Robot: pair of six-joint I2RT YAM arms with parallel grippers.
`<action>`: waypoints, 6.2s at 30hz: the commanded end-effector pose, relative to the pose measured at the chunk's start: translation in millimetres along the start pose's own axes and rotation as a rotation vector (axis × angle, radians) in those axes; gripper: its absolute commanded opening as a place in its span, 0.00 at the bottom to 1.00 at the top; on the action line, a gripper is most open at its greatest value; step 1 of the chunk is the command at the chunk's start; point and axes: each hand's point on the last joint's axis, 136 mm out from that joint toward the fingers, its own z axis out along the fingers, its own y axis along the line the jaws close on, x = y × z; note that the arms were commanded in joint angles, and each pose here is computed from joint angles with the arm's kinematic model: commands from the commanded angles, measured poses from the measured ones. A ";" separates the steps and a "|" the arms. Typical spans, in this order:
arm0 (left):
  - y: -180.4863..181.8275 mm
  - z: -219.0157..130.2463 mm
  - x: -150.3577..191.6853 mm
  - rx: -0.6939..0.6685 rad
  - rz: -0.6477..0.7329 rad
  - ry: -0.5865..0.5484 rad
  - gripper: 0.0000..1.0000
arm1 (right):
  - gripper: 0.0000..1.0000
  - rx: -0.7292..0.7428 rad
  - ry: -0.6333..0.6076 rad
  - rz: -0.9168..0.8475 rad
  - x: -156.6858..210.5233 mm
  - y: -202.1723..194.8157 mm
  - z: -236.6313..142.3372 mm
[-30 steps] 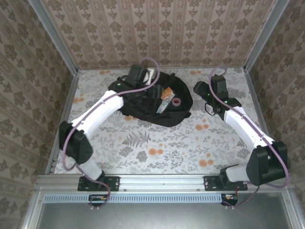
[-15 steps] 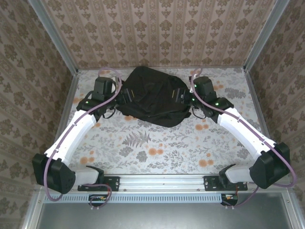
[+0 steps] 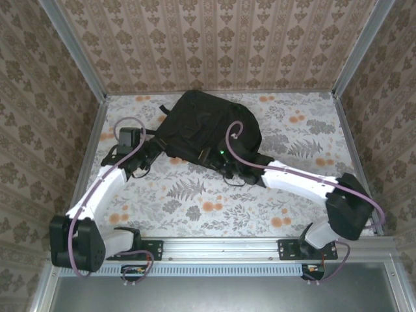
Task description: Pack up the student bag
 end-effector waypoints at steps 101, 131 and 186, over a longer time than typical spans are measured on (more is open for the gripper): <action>-14.1 78.4 -44.6 -0.088 -0.060 -0.127 0.00 | 0.00 -0.033 -0.302 0.330 -59.4 -67.1 -37.2; -125.1 108.6 -65.8 -0.005 0.293 0.024 0.21 | 0.00 0.002 -0.084 0.055 -27.8 -62.1 -77.4; -93.4 79.2 147.6 -0.004 -0.030 0.279 0.29 | 0.00 -0.230 -0.048 0.267 9.5 -11.3 -78.0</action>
